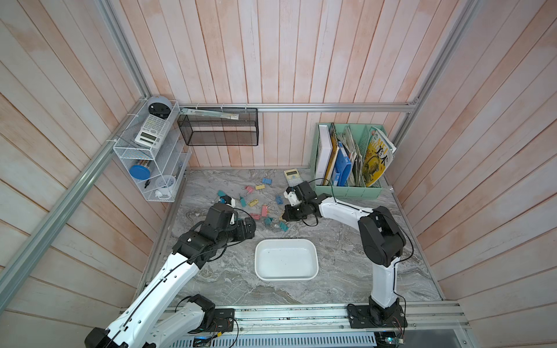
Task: Put the binder clips in the storage box
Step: Pick up the binder clip at the center of the board, then place the binder clip in the storage box.
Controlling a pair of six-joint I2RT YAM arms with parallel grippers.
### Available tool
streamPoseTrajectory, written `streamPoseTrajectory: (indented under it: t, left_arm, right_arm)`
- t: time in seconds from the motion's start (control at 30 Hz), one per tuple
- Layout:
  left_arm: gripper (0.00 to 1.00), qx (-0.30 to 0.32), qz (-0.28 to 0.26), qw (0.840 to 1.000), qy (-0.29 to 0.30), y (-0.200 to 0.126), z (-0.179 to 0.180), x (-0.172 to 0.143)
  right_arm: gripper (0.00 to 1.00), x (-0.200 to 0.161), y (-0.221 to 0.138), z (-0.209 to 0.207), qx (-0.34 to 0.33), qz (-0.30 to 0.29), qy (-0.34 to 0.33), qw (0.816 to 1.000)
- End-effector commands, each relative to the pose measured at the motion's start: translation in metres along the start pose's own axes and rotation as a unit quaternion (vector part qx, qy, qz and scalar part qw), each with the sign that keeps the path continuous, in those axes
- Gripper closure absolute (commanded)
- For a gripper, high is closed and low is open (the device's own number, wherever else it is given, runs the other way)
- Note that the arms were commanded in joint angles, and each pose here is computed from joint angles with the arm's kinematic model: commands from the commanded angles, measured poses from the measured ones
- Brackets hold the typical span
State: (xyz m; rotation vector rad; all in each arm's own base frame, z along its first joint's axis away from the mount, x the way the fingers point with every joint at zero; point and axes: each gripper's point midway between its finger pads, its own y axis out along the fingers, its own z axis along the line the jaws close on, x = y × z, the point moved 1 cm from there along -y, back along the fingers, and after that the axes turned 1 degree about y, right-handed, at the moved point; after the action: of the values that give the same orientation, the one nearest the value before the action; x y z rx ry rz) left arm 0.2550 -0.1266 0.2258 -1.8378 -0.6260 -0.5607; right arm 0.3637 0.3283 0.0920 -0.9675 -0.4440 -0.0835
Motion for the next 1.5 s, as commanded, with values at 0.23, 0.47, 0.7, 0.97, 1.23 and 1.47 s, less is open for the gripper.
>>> streamPoseTrajectory:
  t: [0.23,0.47,0.7,0.97,1.23,1.47]
  left_arm:
    - [0.0,0.062,-0.033,0.997,-0.023,-0.003,0.021,0.012]
    - [0.0,0.018,-0.056,0.998,-0.031,0.003,0.01,0.014]
    - [0.0,0.025,-0.053,0.998,-0.035,0.007,0.014,0.01]
    - [0.0,0.022,-0.038,0.999,-0.01,0.007,0.012,0.005]
    - [0.0,0.024,-0.025,0.999,-0.007,0.014,0.01,0.005]
    - [0.0,0.038,-0.055,0.997,-0.026,-0.005,0.009,0.027]
  right_arm:
    - [1.0,-0.029,-0.152,0.08,-0.005,-0.359,0.177,0.917]
    - [1.0,-0.105,-0.105,0.107,0.04,-0.339,0.243,0.908]
    - [1.0,-0.131,-0.039,0.097,0.031,-0.329,0.266,0.905]
    - [1.0,-0.143,0.006,0.104,0.027,-0.292,0.278,0.915]
    - [0.67,-0.131,-0.025,0.107,-0.019,-0.3,0.261,0.918]
    - [0.61,-0.079,-0.107,0.113,-0.054,-0.338,0.212,0.915]
